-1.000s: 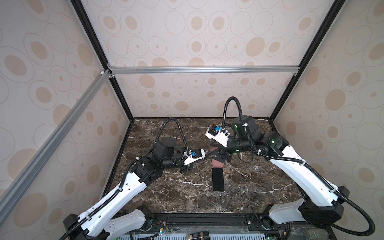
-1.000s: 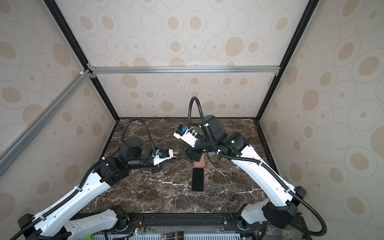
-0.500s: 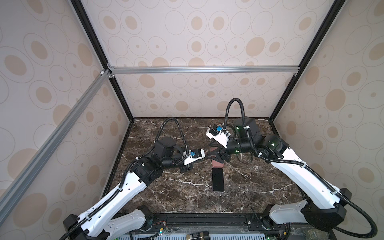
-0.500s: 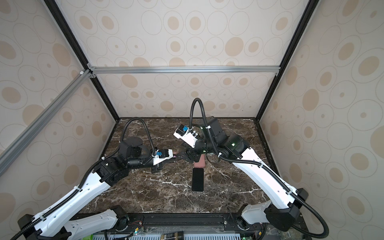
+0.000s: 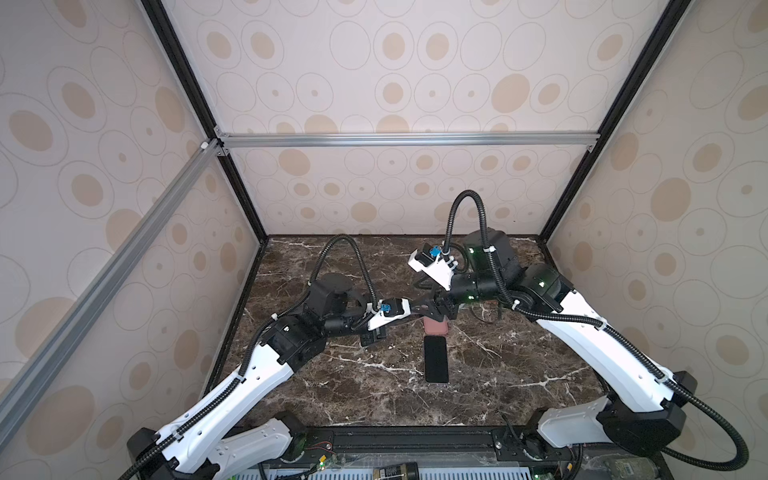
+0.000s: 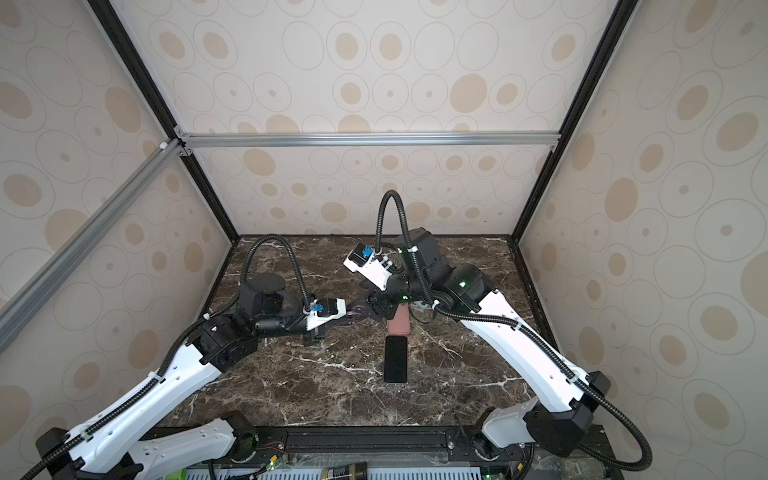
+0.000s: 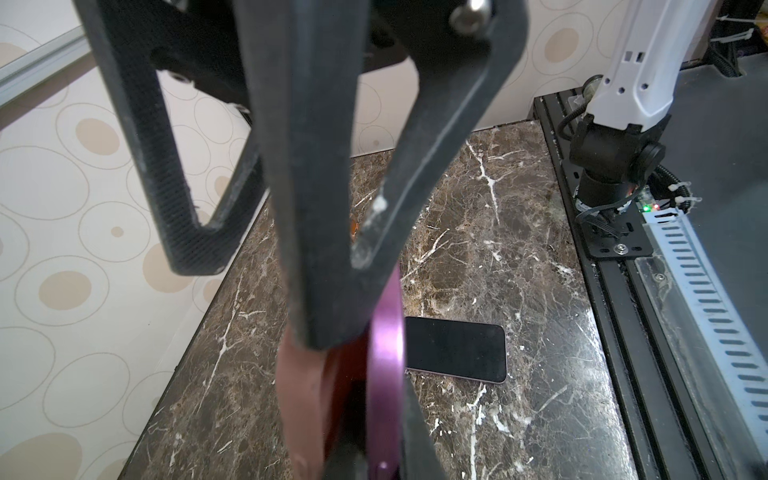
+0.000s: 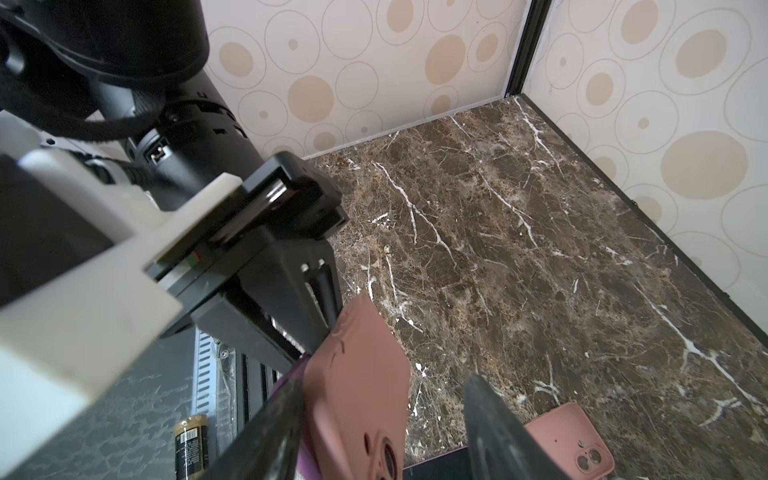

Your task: Take the phone out of the phone case

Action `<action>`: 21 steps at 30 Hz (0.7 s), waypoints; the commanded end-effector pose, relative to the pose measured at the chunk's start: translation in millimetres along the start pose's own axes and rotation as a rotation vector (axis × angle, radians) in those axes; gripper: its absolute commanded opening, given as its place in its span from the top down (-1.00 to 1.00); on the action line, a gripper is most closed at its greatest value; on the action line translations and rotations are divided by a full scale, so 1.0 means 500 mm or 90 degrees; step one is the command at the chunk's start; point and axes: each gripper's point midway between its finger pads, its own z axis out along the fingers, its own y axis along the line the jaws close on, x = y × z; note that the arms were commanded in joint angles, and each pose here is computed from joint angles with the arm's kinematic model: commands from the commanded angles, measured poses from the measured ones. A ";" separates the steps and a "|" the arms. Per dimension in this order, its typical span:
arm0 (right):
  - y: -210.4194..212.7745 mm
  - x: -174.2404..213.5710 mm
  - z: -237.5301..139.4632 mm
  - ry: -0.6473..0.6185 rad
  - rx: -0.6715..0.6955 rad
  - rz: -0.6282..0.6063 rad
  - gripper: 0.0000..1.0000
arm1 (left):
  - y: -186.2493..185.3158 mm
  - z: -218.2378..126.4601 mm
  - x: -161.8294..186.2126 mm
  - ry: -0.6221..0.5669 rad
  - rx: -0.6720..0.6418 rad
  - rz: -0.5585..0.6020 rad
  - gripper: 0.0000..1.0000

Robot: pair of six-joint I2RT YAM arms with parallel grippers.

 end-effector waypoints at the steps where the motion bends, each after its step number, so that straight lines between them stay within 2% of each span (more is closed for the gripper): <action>1: -0.006 0.037 0.009 0.062 0.005 -0.005 -0.25 | 0.021 -0.030 -0.077 -0.069 -0.028 0.069 1.00; 6: -0.034 0.081 0.011 0.127 0.054 -0.011 -0.17 | 0.020 -0.031 -0.072 -0.065 -0.033 0.068 1.00; 10: -0.037 0.096 0.013 0.145 0.057 -0.009 -0.16 | 0.018 -0.030 -0.072 -0.067 -0.028 0.066 1.00; 18: -0.014 0.091 0.041 0.141 -0.006 0.011 -0.10 | 0.016 -0.029 -0.078 -0.077 -0.021 0.064 1.00; 21: -0.005 0.089 0.041 0.137 -0.023 0.012 -0.02 | 0.019 -0.029 -0.077 -0.075 -0.028 0.064 1.00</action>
